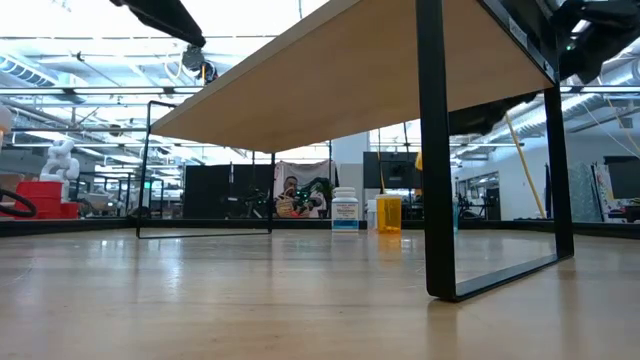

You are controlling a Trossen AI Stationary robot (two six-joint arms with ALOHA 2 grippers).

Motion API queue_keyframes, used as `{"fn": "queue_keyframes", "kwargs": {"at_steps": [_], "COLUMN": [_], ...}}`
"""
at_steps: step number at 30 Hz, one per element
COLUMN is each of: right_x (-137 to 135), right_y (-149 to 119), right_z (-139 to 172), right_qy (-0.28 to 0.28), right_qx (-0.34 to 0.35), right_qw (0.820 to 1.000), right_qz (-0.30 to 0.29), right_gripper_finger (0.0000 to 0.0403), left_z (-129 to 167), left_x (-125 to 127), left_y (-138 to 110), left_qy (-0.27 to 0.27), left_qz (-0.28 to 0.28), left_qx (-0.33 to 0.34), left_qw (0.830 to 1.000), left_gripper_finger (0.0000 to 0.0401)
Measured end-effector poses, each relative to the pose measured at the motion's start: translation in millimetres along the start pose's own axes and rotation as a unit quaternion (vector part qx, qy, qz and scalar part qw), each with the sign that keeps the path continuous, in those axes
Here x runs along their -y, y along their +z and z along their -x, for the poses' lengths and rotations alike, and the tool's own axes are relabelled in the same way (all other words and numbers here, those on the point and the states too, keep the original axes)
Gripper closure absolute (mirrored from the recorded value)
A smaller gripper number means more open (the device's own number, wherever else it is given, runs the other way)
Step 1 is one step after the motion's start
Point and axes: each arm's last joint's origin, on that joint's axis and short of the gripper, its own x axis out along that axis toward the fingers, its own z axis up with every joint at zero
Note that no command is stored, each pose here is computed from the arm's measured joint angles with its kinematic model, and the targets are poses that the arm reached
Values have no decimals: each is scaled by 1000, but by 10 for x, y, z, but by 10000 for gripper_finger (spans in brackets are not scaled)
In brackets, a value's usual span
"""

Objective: Pick and place medicine bottles onto shelf by color
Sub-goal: Put the small orange pill bottle on the shelf aligned with the small orange pill bottle

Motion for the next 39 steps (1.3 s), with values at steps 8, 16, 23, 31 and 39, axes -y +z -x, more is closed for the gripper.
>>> {"fn": "queue_keyframes", "kwargs": {"at_steps": [8, 16, 23, 31, 39], "right_x": [-81, -217, -341, -508, -738], "right_y": [148, 373, 499, 625, 742], "right_z": [184, 324, 388, 376, 133], "right_qy": [16, 38, 50, 94, 126], "right_qx": [53, 85, 111, 167, 175], "right_qw": [998, 996, 992, 981, 976], "right_qz": [5, 15, 24, 15, 9], "right_gripper_finger": [280, 280, 280, 280, 280], "left_z": [-62, -103, -112, -107, -149], "left_x": [-53, -111, -126, -128, -165], "left_y": [127, 208, 217, 270, 345], "left_qy": [-15, -12, -9, -9, -2], "left_qz": [-3, 3, 10, 31, 52], "left_qx": [37, 63, 65, 88, 113], "left_qw": [999, 998, 998, 996, 992], "left_gripper_finger": [158, 158, 158, 158, 158]}}
